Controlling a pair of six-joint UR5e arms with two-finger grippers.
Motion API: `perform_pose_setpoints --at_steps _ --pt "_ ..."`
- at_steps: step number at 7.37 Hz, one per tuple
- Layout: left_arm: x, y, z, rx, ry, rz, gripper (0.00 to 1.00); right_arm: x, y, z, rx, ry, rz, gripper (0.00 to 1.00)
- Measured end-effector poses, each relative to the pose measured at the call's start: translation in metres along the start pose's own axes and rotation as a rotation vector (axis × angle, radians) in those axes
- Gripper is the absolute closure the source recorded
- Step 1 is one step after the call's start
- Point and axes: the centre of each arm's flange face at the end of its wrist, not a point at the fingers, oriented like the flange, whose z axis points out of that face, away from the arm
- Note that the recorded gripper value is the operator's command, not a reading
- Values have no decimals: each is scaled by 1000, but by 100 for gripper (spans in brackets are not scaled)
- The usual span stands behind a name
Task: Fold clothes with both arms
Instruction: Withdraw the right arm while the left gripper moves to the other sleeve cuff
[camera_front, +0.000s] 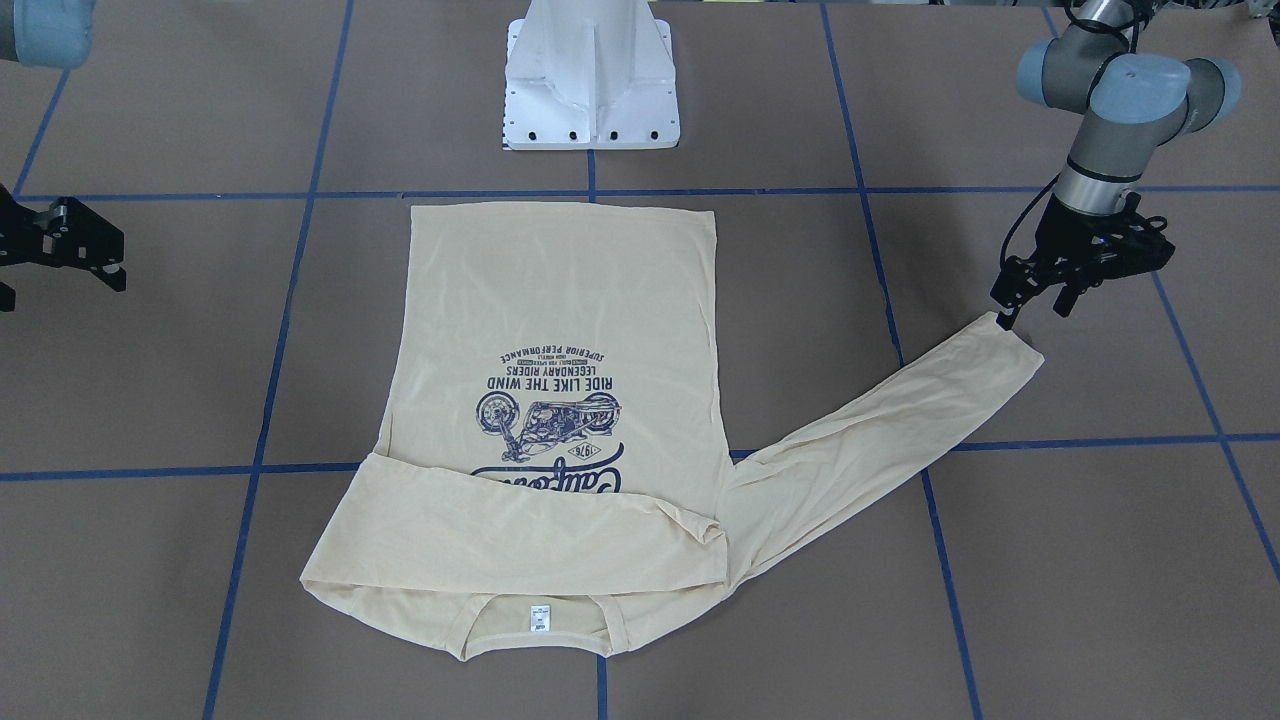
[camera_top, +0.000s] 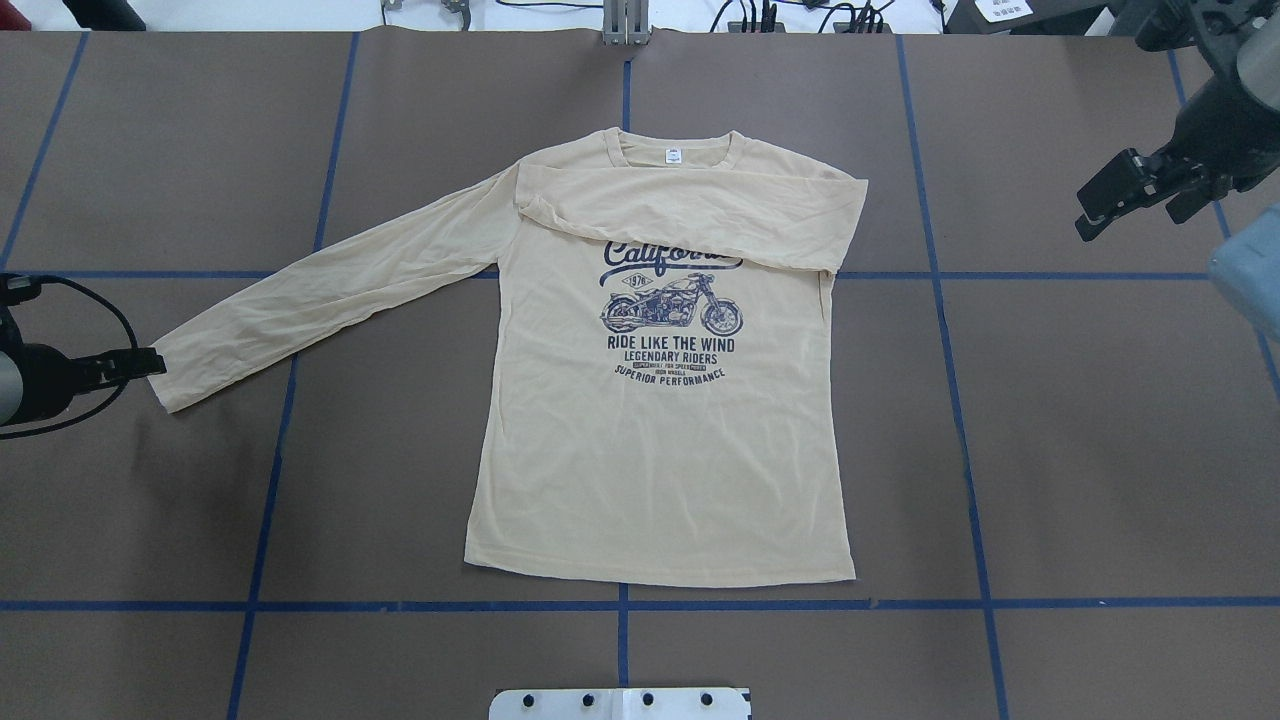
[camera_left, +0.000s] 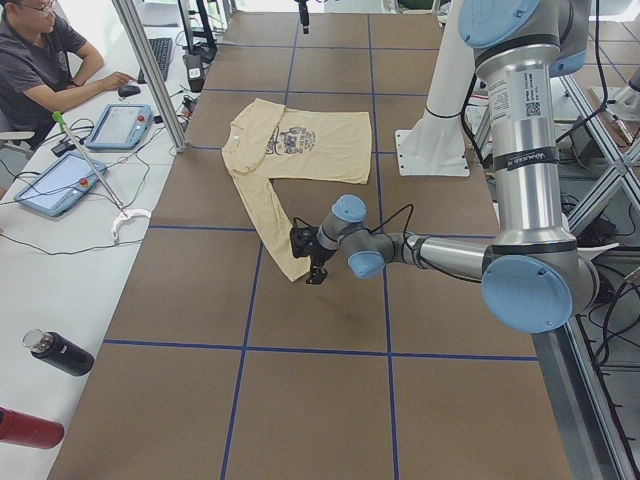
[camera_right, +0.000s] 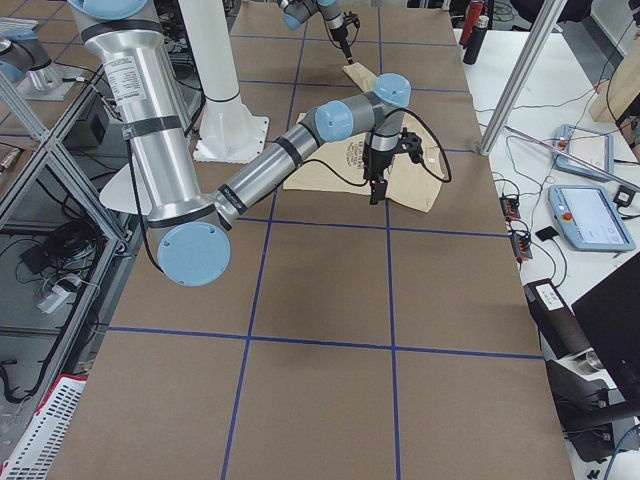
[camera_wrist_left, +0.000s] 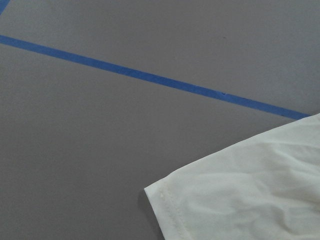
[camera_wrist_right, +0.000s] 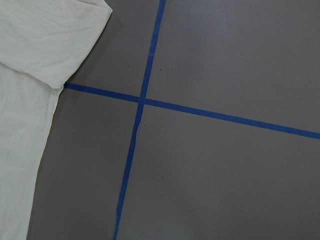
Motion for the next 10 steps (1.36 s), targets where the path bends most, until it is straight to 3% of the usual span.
perform_pose_setpoints --at_steps 1,4,5,6,7,9,10 --pt "10 4 6 -10 -11 10 12 1 3 -1 3 0 -2 0" --pt "31 14 15 -36 -31 30 46 -1 6 -4 13 2 -9 0" --pt "32 15 15 -38 -32 32 50 -3 7 -7 17 -2 -14 0" --pt "33 16 14 -38 -31 33 61 -5 8 -8 20 -6 -17 0" --pt "35 16 12 -38 -26 42 79 -5 8 -9 21 -7 -18 0" --pt "44 14 0 -34 -13 83 100 -4 8 -8 18 -7 -16 0" --pt "52 13 -9 -36 -22 92 100 -4 7 -7 17 -5 -15 0"
